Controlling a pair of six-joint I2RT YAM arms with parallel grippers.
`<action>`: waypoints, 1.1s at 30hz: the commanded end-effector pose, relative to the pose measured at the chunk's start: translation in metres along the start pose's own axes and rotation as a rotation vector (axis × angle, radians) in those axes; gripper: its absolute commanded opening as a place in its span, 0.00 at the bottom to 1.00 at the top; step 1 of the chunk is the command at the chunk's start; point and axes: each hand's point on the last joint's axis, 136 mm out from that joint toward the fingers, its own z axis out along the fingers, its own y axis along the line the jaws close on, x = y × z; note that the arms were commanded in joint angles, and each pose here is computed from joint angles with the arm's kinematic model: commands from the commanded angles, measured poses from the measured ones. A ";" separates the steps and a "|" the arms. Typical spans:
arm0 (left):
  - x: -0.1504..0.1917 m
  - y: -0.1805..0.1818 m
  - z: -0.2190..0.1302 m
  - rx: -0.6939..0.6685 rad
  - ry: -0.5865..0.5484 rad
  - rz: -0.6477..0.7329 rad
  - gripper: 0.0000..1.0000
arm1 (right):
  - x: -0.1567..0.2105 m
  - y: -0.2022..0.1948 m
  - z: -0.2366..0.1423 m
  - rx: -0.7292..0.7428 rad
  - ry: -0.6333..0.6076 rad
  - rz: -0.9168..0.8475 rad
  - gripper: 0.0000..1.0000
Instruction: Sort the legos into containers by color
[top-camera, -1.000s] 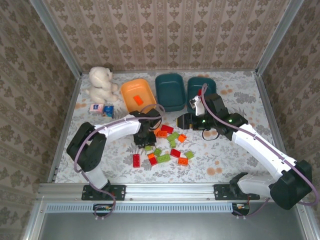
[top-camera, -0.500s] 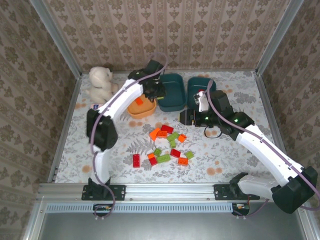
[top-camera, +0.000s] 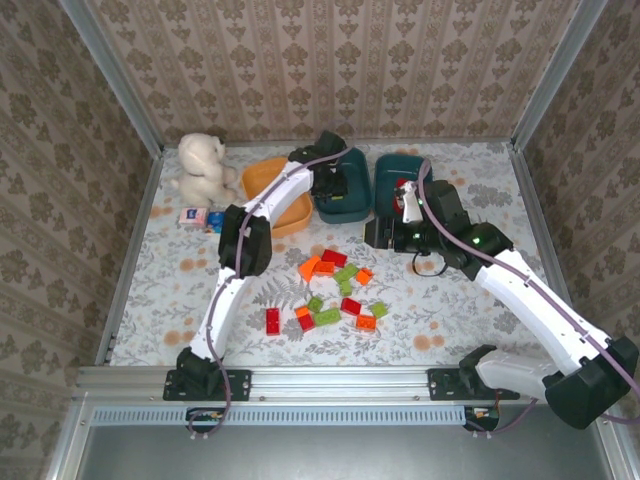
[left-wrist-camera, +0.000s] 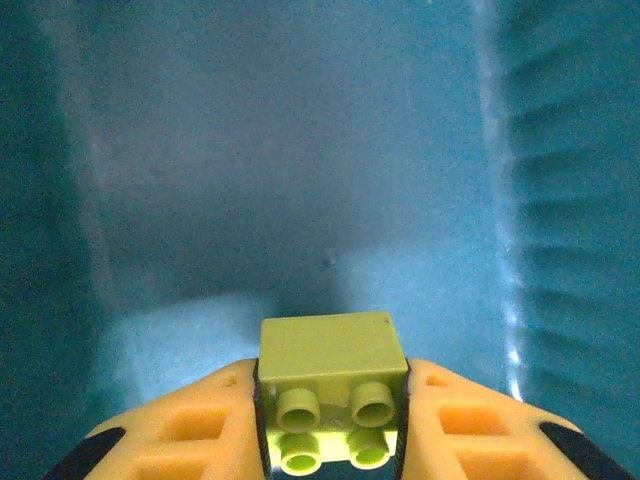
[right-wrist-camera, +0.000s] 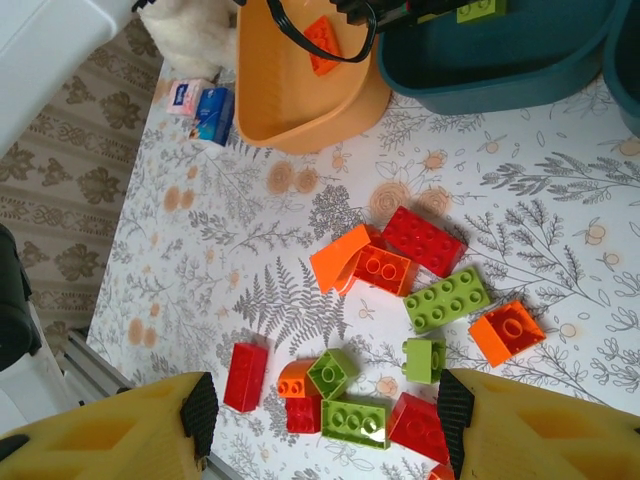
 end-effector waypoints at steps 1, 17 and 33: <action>-0.019 -0.009 -0.008 0.043 -0.052 -0.004 0.33 | 0.000 -0.006 -0.012 0.033 -0.021 0.016 0.63; -0.043 -0.031 -0.069 0.117 -0.132 -0.034 0.57 | -0.002 -0.010 -0.020 0.068 -0.018 -0.031 0.64; 0.029 0.063 -0.280 0.059 -0.354 -0.271 0.61 | 0.080 0.064 0.071 0.077 0.301 -0.418 0.62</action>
